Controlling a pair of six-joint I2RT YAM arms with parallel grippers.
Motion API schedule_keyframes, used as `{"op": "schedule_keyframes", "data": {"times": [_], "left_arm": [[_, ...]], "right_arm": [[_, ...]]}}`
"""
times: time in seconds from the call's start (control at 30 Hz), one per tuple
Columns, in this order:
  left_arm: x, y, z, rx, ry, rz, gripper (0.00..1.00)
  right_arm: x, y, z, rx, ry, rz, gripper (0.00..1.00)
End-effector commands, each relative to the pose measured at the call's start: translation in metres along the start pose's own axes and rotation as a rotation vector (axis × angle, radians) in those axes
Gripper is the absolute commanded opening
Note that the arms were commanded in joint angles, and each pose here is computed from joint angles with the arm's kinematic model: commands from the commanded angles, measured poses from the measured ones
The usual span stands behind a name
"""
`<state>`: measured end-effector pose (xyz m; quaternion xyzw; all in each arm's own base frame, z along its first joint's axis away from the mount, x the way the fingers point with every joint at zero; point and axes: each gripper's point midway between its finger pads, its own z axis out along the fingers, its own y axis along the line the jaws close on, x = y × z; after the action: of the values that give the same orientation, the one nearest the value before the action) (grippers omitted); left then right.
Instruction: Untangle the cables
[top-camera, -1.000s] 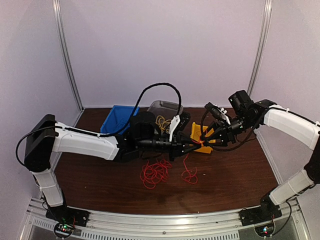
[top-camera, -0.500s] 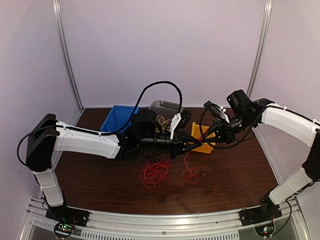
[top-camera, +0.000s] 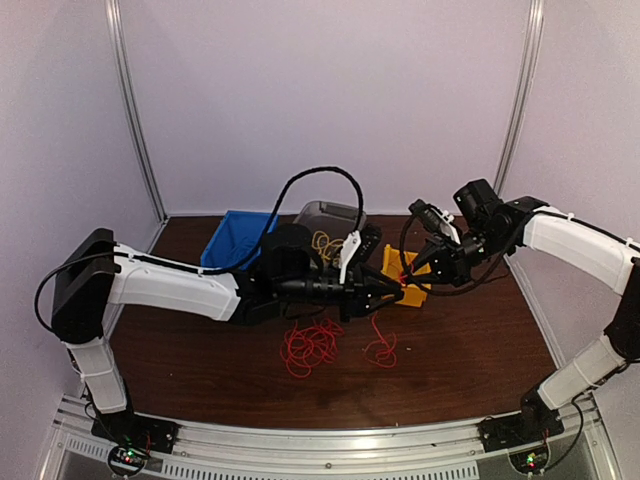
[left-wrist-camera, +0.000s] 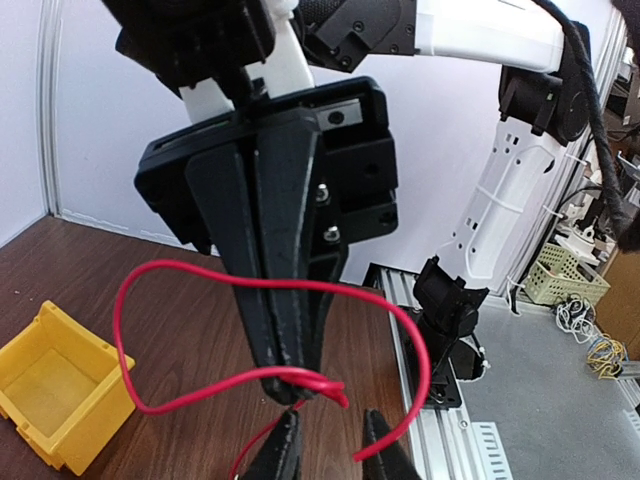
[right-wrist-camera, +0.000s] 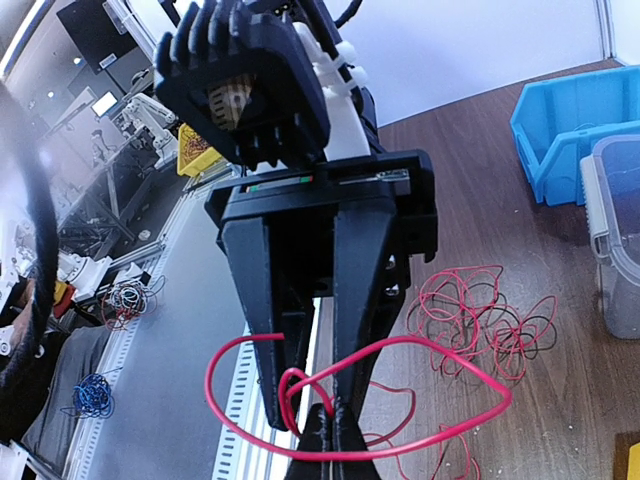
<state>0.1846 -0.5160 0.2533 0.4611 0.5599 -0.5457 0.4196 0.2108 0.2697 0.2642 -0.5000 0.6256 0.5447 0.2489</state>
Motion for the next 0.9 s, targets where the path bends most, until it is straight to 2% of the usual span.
{"op": "schedule_keyframes", "data": {"times": [0.0,0.3,0.63,0.67,0.8,0.87], "left_arm": [[-0.015,0.001,-0.007,-0.021,-0.055,0.039,0.22],[-0.029,0.004,-0.006,-0.039,-0.104,0.036,0.22],[-0.034,0.005,-0.007,-0.048,-0.119,0.023,0.13],[-0.034,0.007,-0.008,-0.05,-0.12,0.019,0.14],[-0.037,0.005,-0.009,-0.039,-0.135,0.016,0.26],[-0.039,0.004,-0.009,-0.038,-0.139,0.015,0.27]], "right_arm": [[-0.01,0.005,-0.002,-0.018,-0.025,-0.013,0.0],[-0.006,0.0,-0.002,0.013,-0.014,-0.013,0.0],[-0.005,-0.003,-0.002,0.043,-0.015,-0.023,0.0],[-0.005,-0.003,-0.002,0.047,-0.014,-0.023,0.0],[-0.005,-0.004,-0.003,0.054,-0.015,-0.026,0.0],[-0.005,-0.005,-0.003,0.061,-0.015,-0.027,0.0]]}}
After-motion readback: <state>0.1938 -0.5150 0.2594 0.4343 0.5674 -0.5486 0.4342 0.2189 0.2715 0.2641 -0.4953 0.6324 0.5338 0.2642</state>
